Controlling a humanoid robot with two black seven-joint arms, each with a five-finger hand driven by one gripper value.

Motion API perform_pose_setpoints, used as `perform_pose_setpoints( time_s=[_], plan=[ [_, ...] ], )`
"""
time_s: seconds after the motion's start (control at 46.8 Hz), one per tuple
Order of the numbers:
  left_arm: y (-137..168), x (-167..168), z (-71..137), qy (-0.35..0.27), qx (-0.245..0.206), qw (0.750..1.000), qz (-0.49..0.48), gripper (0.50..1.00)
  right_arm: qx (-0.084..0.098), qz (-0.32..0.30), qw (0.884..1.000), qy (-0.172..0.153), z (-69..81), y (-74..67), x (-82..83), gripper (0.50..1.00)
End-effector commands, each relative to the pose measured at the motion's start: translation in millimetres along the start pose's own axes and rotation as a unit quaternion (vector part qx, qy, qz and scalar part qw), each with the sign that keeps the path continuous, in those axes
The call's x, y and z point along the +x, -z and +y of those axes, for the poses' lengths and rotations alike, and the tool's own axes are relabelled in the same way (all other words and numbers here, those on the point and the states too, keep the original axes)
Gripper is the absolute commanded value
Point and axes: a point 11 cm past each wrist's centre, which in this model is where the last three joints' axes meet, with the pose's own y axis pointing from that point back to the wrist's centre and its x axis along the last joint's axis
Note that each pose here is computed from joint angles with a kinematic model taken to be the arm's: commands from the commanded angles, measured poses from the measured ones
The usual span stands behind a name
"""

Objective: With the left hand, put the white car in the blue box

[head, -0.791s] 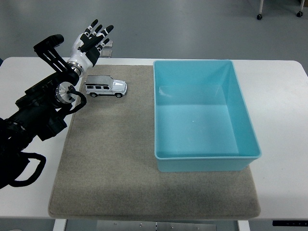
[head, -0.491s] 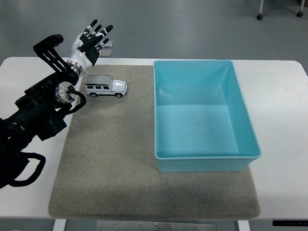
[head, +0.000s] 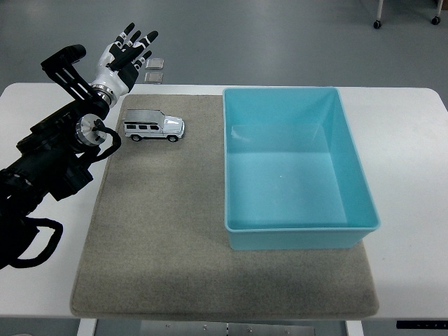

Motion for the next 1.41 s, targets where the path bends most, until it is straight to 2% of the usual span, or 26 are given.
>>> perform_pose_setpoints(
  time_s=[0.0,0.321,0.513,0.897,1.068,1.389],
  plan=[
    [-1.8,0.3,-0.3,0.000,-0.001,1.000,-0.001,1.000,0.000,0.000,1.000,0.000,0.0,0.0,0.0,0.936],
    [-7.2,1.7,-1.0,0.003,-0.002,1.000,-0.019,1.000,0.000,0.000,1.000,-0.001,0.0,0.0,0.1,0.936],
    [-30.2,2.7,-3.7,0.014,-0.014,0.999,-0.035,1.000,0.001,0.000,1.000,0.000,0.0,0.9,0.0,0.936],
    [-57.4,-13.4,-12.2,0.059,0.009,0.980,-0.190,1.000,0.001,0.000,1.000,0.000,0.0,0.9,0.0,0.936],
    [-53.7,-24.6,-12.6,0.092,0.034,0.958,-0.269,1.000,0.000,0.000,1.000,-0.001,0.0,0.0,0.1,0.936],
    [-53.5,-30.9,-5.1,0.155,0.073,0.886,-0.431,1.000,0.000,0.000,1.000,0.000,0.0,0.0,0.0,0.936]
  ],
)
